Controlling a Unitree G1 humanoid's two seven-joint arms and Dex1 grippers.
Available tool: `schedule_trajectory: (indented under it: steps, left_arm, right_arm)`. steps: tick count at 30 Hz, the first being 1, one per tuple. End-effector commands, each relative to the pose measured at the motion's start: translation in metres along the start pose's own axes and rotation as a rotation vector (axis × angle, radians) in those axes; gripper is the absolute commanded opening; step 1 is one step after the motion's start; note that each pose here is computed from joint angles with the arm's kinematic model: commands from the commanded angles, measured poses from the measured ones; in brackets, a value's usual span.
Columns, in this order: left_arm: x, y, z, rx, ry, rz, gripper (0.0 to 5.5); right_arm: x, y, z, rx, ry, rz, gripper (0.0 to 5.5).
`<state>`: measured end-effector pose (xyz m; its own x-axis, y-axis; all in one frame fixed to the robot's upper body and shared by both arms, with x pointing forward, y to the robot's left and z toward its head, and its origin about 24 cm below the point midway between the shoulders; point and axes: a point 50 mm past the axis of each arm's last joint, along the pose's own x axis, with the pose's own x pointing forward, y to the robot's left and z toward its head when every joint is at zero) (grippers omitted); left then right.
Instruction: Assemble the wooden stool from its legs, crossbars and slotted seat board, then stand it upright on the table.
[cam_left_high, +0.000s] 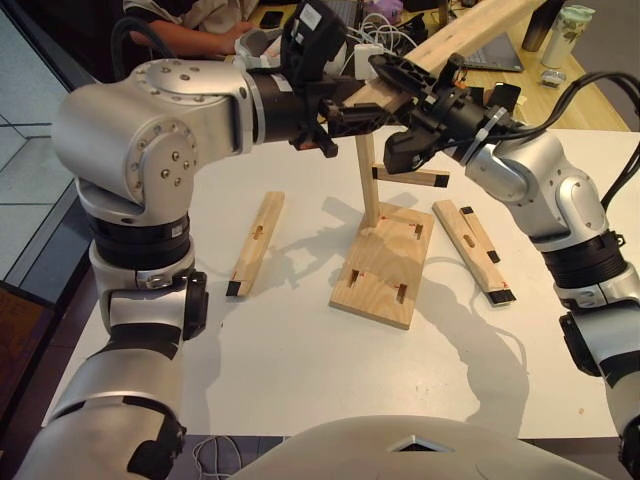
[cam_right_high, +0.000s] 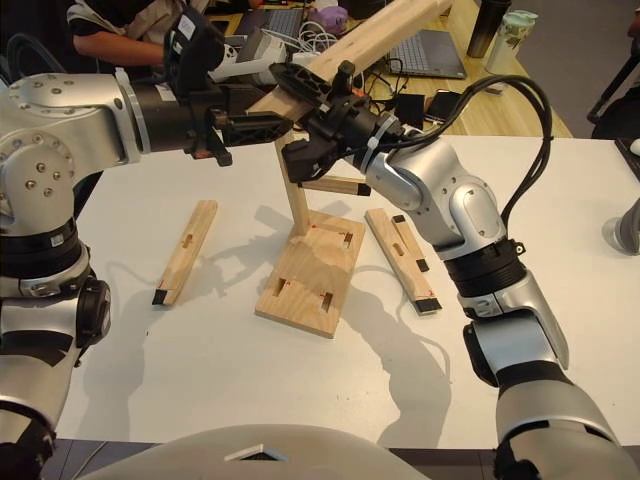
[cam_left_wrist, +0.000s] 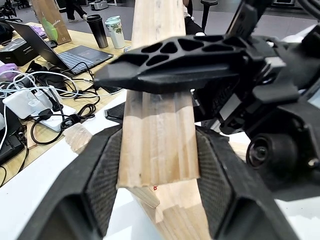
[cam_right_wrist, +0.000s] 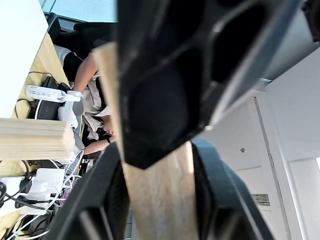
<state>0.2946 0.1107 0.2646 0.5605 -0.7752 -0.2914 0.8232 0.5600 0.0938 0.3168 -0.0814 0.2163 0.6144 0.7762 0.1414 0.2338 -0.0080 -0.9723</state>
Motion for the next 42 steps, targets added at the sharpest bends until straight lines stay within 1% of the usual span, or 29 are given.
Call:
schedule_trajectory:
  steps: [1,4,6,8,10,11,13,15,17,19,20,21,23,24,25,27,28,30,32,33,36,39,42]
  left_arm:
    - [0.000,0.000,0.006,0.013,-0.012,0.005,2.03]
    - [-0.001,0.000,0.006,0.014,-0.012,0.010,2.03]
    - [-0.003,-0.001,0.011,0.027,-0.045,0.002,2.03]
    - [-0.008,-0.001,0.021,0.060,-0.112,0.004,2.03]
    - [-0.015,0.006,0.032,0.061,-0.197,0.041,2.03]
    - [-0.021,0.011,0.036,0.056,-0.250,0.057,2.42]
    - [-0.031,0.016,0.040,0.062,-0.304,0.070,2.74]
    - [-0.037,0.018,0.041,0.071,-0.309,0.086,2.93]
    - [-0.043,0.022,0.042,0.063,-0.324,0.094,2.93]
    - [-0.052,0.024,0.037,0.128,-0.326,0.096,2.93]
    - [-0.056,0.023,0.025,0.206,-0.271,0.084,2.93]
    - [-0.058,0.020,0.012,0.274,-0.204,0.062,2.93]
    - [-0.062,0.016,-0.029,0.371,0.006,0.020,2.93]
    - [-0.063,0.015,-0.042,0.389,0.071,0.002,2.93]
    - [-0.065,0.012,-0.060,0.398,0.143,-0.021,2.93]
    - [-0.064,0.008,-0.080,0.384,0.202,-0.037,2.93]
    - [-0.061,0.006,-0.093,0.372,0.231,-0.030,2.93]
    - [-0.053,0.001,-0.114,0.338,0.257,-0.034,2.93]
    - [-0.045,-0.007,-0.127,0.303,0.256,-0.061,2.93]
    - [-0.041,-0.010,-0.132,0.284,0.254,-0.080,2.93]
    - [-0.030,-0.014,-0.144,0.241,0.262,-0.141,2.93]
    - [-0.023,-0.016,-0.156,0.210,0.300,-0.168,2.93]
    - [-0.017,-0.021,-0.168,0.181,0.337,-0.185,2.93]
  right_arm:
    - [-0.001,0.004,0.006,0.023,-0.023,0.020,1.11]
    - [-0.001,0.005,0.006,0.037,-0.018,0.025,1.08]
    - [-0.002,0.005,0.003,0.050,-0.007,0.026,1.08]
    - [-0.005,0.000,-0.006,0.064,0.027,0.007,1.08]
    - [-0.009,-0.009,-0.020,0.088,0.087,-0.031,1.08]
    - [-0.013,-0.014,-0.028,0.104,0.123,-0.057,1.08]
    - [-0.019,-0.022,-0.040,0.127,0.171,-0.099,1.00]
    - [-0.024,-0.028,-0.046,0.128,0.187,-0.127,1.00]
    - [-0.029,-0.032,-0.050,0.168,0.203,-0.161,1.00]
    - [-0.039,-0.043,-0.069,0.388,0.300,-0.295,1.00]
    - [-0.049,-0.049,-0.084,0.564,0.376,-0.402,1.00]
    - [-0.058,-0.053,-0.097,0.722,0.432,-0.499,1.00]
    - [-0.085,-0.052,-0.124,1.107,0.548,-0.746,1.00]
    - [-0.093,-0.049,-0.130,1.228,0.573,-0.820,1.00]
    - [-0.106,-0.042,-0.137,1.375,0.610,-0.918,1.00]
    - [-0.122,-0.029,-0.142,1.587,0.647,-1.053,1.00]
    - [-0.129,-0.017,-0.141,1.729,0.667,-1.140,1.00]
    - [-0.137,0.011,-0.135,2.015,0.703,-1.295,1.00]
    - [-0.138,0.037,-0.125,2.238,0.743,-1.380,1.00]
    - [-0.136,0.049,-0.117,2.314,0.767,-1.381,1.00]
    - [-0.131,0.078,-0.093,2.432,0.872,-1.319,1.00]
    - [-0.129,0.098,-0.078,2.444,0.947,-1.262,1.00]
    - [-0.128,0.106,-0.071,2.410,0.949,-1.253,1.00]
